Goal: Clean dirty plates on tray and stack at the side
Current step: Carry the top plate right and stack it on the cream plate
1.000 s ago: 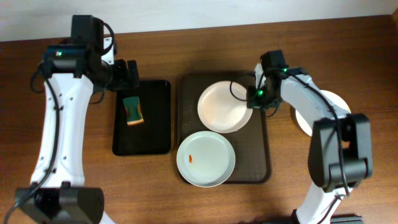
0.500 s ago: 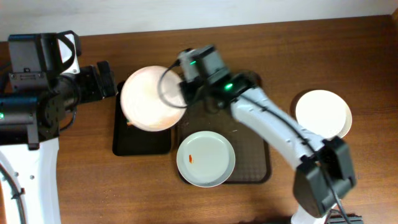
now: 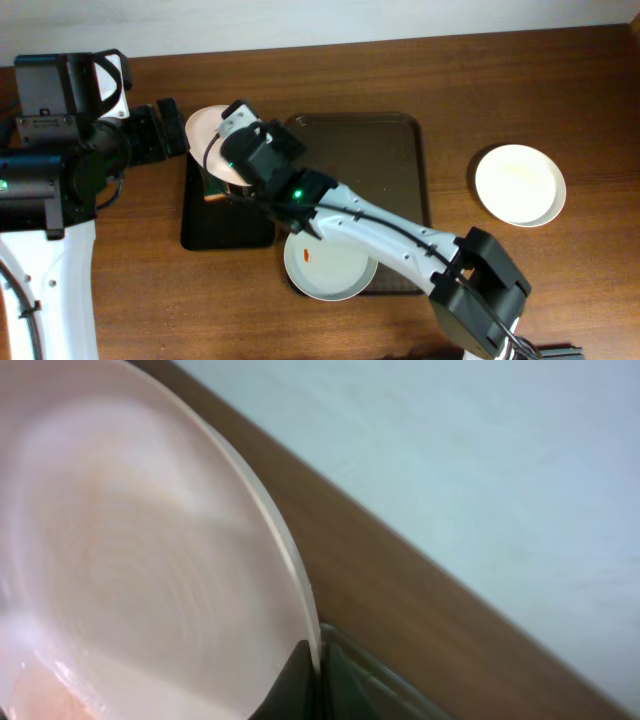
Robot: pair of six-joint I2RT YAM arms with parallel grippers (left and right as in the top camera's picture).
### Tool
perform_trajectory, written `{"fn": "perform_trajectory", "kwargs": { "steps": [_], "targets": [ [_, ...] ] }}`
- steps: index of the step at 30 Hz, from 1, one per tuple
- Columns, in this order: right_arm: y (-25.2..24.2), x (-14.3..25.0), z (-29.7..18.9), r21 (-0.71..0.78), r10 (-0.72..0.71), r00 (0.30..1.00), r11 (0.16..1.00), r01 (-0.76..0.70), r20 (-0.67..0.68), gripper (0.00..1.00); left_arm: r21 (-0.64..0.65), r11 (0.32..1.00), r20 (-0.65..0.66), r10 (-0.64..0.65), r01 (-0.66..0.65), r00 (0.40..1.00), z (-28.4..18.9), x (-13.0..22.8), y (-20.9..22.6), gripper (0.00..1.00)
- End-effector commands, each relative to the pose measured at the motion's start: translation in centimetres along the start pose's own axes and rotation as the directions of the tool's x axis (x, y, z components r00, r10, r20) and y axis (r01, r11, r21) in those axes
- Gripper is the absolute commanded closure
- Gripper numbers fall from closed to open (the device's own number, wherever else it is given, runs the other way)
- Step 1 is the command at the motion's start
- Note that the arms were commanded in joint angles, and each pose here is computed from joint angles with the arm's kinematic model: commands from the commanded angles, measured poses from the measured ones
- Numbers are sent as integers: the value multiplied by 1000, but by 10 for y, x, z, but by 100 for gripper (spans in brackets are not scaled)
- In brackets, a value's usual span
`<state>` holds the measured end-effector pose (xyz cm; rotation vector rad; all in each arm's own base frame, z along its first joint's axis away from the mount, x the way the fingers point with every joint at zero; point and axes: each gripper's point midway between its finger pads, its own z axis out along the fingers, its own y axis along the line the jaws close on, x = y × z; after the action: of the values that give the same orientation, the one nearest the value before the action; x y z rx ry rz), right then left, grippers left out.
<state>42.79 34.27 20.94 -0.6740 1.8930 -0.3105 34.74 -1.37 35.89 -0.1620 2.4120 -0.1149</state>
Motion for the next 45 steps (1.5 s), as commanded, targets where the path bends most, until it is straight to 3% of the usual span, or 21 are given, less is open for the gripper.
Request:
{"fn": "perform_trajectory", "kwargs": {
  "steps": [1,16,19,22,26,29,32,35,38,42,45],
  "targets": [
    [-26,-11,-18,195,-72,997,978,72,-6,96,-7,1000,14,15,-15,1000,-3,-3,2,0],
    [-25,-16,-25,221,-69,998,973,65,8,96,-7,1000,14,15,-15,1000,-3,-3,2,0],
    [-25,-3,-23,214,-92,995,972,99,-42,96,-7,1000,14,15,-15,1000,-3,-3,2,0],
    [-42,28,-12,229,70,991,972,-42,-116,96,-7,1000,14,15,-15,1000,-3,-3,2,0],
    [-61,54,-9,26,296,925,954,-298,-239,96,-7,1000,14,15,-15,1000,-3,-3,2,0],
    [-95,64,-22,-127,463,814,838,-531,-352,96,-7,1000,14,15,-15,1000,-3,-3,2,0],
    [-142,89,-30,-110,577,689,726,-678,-439,96,-7,1000,14,15,-15,1000,-3,-3,2,0],
    [-204,152,-39,86,705,465,593,-801,-535,96,-7,1000,14,15,-15,1000,-3,-3,2,0],
    [-262,236,-52,328,789,249,488,-809,-561,96,-7,1000,14,15,-15,1000,-3,-3,2,0],
    [-308,335,-73,556,872,11,321,-767,-490,96,-7,1000,14,15,-15,1000,-3,-3,2,0],
    [-323,396,-90,657,904,-111,210,-724,-412,96,-7,1000,14,15,-15,1000,-3,-3,2,0]
  ]
}}
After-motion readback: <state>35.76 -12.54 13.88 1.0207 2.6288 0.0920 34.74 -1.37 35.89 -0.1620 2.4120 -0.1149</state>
